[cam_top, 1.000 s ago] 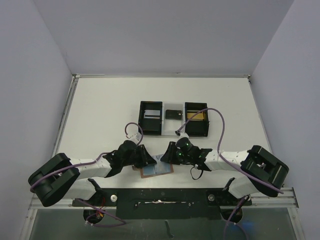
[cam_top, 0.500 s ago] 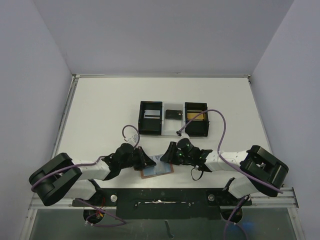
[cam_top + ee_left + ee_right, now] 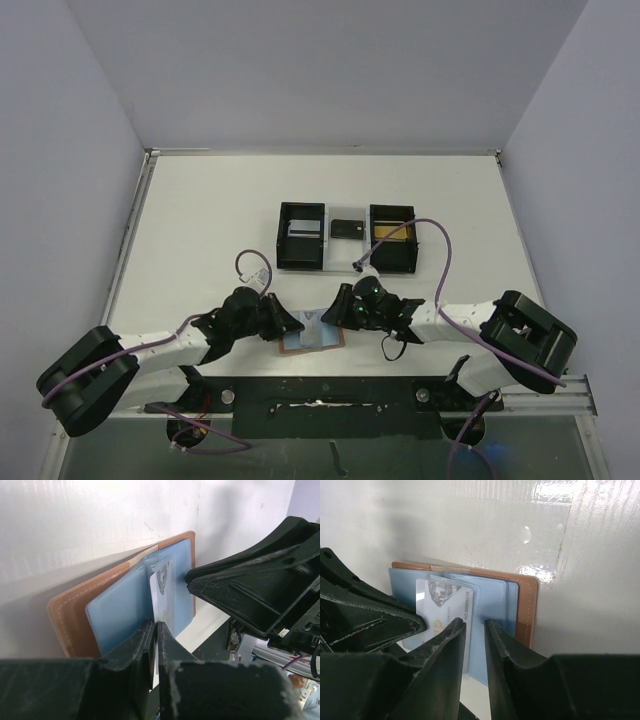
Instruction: Take the credit cards out of the card holder
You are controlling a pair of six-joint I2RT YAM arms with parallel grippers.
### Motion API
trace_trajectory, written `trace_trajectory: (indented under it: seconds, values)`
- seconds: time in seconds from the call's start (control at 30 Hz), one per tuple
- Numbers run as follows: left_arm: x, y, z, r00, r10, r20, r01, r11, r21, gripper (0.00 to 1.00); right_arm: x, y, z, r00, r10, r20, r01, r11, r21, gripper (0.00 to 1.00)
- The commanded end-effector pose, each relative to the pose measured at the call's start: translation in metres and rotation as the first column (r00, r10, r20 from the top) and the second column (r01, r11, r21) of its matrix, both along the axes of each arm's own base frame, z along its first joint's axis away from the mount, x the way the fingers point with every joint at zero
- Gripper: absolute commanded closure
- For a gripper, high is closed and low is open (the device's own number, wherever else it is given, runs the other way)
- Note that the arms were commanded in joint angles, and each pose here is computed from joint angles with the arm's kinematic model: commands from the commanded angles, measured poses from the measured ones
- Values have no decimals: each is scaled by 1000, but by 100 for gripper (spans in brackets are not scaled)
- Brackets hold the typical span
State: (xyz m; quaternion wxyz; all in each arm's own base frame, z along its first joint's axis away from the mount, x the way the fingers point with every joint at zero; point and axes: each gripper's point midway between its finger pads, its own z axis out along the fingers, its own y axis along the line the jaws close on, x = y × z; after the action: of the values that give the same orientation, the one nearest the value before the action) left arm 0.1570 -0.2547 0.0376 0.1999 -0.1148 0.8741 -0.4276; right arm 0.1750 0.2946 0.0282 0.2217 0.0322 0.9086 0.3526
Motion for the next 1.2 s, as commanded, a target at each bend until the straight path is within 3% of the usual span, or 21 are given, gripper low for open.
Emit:
trace_trajectory:
  seconds: [0.0,0.17,0.4,0.7,0.9,1.17]
  values:
    - [10,0,10,998,-11,55,10,1000,17,96,-1,-10,-9,1000,21,12,-20,996,-92,75]
    - [7,-2,8,998,-33,49,33,999,10,95,6,2,14,994,79,74,-74,995,-74,74]
    - [14,-15,24,996,-38,80,43,997,-64,90,4,32,50,979,150,140,-157,987,45,71]
    - [14,-25,26,996,-59,67,66,993,-102,83,-5,13,4,999,36,-1,-36,999,-19,69]
    - [9,-24,23,995,-82,60,88,991,-103,80,-8,6,-4,1000,16,-16,-17,999,-39,69]
    - [8,-9,-2,999,-51,6,51,998,30,69,-5,-1,-5,1000,1,-7,-2,997,-80,69]
